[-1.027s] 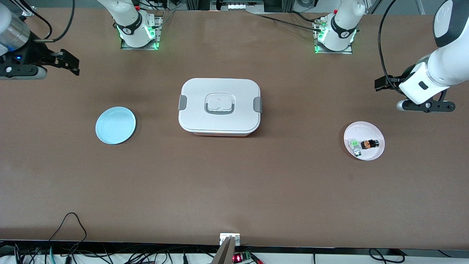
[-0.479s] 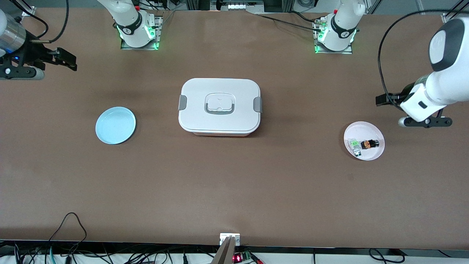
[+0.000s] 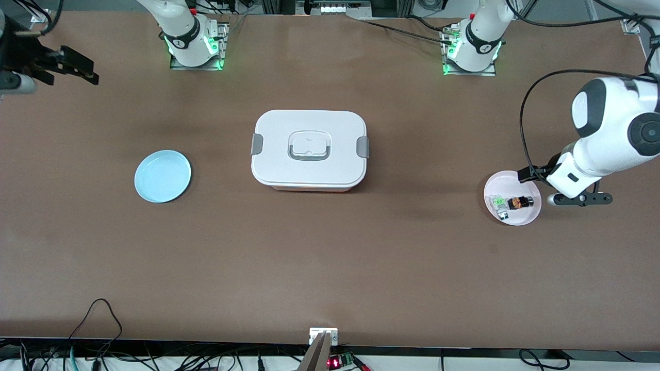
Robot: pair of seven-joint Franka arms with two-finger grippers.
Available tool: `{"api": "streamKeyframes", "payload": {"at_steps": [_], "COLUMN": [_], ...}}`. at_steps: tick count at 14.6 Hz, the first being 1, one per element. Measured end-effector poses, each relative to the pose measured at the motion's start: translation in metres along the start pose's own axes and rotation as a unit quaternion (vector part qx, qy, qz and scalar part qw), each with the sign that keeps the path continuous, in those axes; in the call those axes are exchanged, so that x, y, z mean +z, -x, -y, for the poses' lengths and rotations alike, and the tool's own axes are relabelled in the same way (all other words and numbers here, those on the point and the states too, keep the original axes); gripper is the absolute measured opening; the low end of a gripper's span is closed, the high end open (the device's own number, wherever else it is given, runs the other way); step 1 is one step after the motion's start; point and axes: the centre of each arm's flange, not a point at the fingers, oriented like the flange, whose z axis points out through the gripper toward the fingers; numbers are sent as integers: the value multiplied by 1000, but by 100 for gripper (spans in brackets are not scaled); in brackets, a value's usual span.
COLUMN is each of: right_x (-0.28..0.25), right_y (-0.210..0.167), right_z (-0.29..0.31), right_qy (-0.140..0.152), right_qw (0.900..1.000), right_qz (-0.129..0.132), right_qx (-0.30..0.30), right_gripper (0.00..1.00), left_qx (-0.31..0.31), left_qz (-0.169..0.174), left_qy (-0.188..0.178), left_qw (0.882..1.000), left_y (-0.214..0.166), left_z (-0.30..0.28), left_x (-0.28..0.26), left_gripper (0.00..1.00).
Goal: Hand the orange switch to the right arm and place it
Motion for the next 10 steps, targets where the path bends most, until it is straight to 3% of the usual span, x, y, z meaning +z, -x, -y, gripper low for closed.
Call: {"api": "streamKeyframes", "payload": {"at_steps": [4,8,10], "right_x": [8,12,19], "right_y": [-32,-41,-47], "right_z": [-5,8,9], "right_qy": [-14,-93,-115], "right_qw": [1000,995,993], "right_qz": [-28,-27,-18], "right_qx": [3,-3,-1], "right_gripper": [100,100,100], "left_qx": [-14,13,15], "left_qz": [-18,-49,-60], "left_qy": [6,8,8], "left_qw": [1000,999,998], "left_y": [-10,-17,-15], "left_z": [18,33,34], "left_x": [51,88,99], "left_gripper": [100,100,100]}}
